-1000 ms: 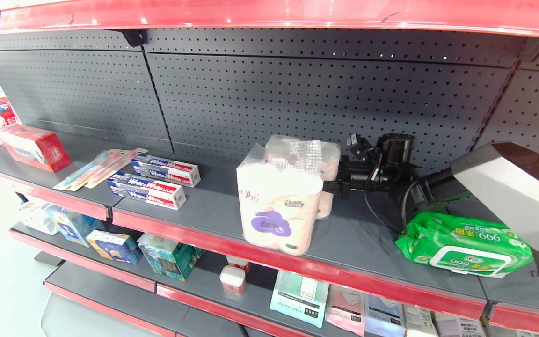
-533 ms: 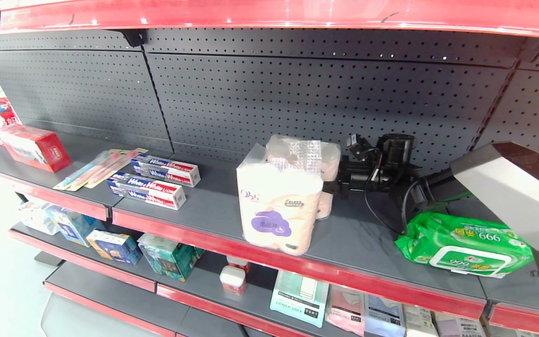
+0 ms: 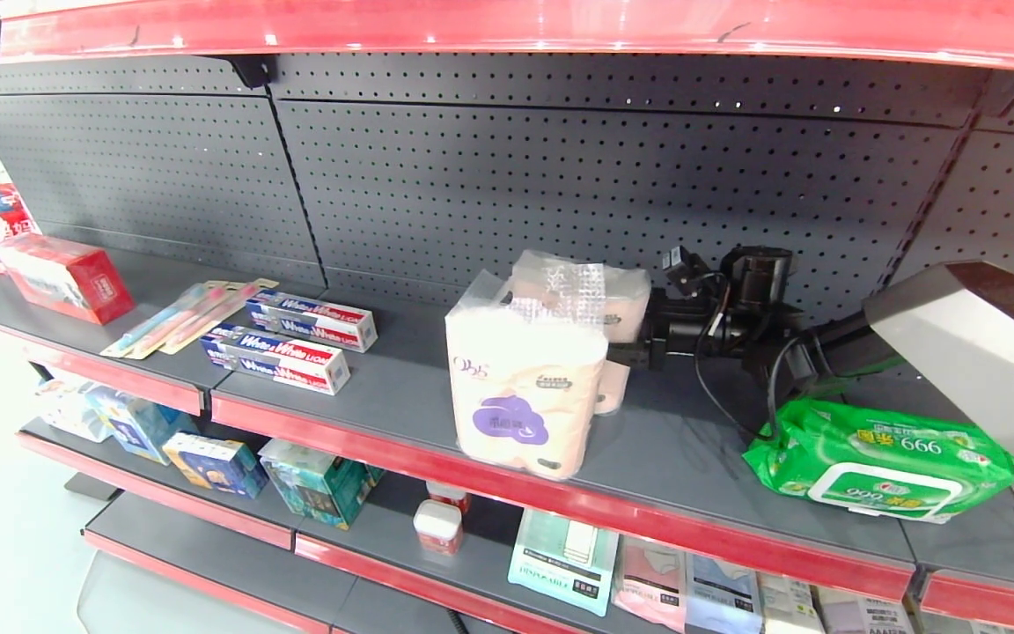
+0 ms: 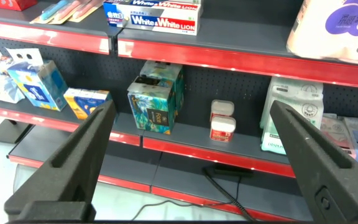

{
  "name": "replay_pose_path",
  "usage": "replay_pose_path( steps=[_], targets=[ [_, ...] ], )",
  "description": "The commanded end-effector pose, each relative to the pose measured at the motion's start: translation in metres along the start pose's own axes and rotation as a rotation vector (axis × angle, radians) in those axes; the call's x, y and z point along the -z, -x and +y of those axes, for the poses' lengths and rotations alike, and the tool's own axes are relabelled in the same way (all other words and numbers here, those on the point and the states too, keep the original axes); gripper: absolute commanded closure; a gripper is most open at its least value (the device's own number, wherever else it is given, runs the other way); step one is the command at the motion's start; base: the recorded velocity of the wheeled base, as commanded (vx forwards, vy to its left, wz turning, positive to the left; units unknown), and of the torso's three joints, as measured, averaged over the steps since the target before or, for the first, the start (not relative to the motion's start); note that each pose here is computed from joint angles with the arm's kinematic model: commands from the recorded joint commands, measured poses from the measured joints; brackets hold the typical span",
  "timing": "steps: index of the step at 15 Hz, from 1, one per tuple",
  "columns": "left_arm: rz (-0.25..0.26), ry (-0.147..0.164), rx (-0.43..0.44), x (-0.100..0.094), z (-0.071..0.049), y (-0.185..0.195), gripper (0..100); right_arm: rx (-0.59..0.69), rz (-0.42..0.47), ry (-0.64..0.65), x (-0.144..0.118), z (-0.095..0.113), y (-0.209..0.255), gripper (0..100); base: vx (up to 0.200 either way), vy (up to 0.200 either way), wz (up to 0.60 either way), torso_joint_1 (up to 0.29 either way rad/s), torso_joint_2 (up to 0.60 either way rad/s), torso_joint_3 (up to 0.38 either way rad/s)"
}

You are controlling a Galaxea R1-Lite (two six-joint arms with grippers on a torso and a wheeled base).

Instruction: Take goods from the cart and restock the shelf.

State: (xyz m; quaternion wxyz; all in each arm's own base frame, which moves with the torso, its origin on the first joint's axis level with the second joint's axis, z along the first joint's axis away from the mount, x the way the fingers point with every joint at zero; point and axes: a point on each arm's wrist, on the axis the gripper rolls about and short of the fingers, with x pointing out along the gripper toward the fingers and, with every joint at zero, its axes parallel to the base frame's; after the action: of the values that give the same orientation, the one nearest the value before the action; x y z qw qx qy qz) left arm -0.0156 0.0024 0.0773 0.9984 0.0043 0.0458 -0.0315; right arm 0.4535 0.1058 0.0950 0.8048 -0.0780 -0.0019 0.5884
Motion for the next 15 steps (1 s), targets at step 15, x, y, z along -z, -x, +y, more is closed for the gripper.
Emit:
replay_pose_path(
  steps=[15],
  targets=[
    [0.002,-0.001,0.0,0.0,0.0,0.0,0,0.175,0.063,-0.082,-0.03,0.036,0.094,0,0.0,0.0,0.0,0.0,0.0,0.0]
  ],
)
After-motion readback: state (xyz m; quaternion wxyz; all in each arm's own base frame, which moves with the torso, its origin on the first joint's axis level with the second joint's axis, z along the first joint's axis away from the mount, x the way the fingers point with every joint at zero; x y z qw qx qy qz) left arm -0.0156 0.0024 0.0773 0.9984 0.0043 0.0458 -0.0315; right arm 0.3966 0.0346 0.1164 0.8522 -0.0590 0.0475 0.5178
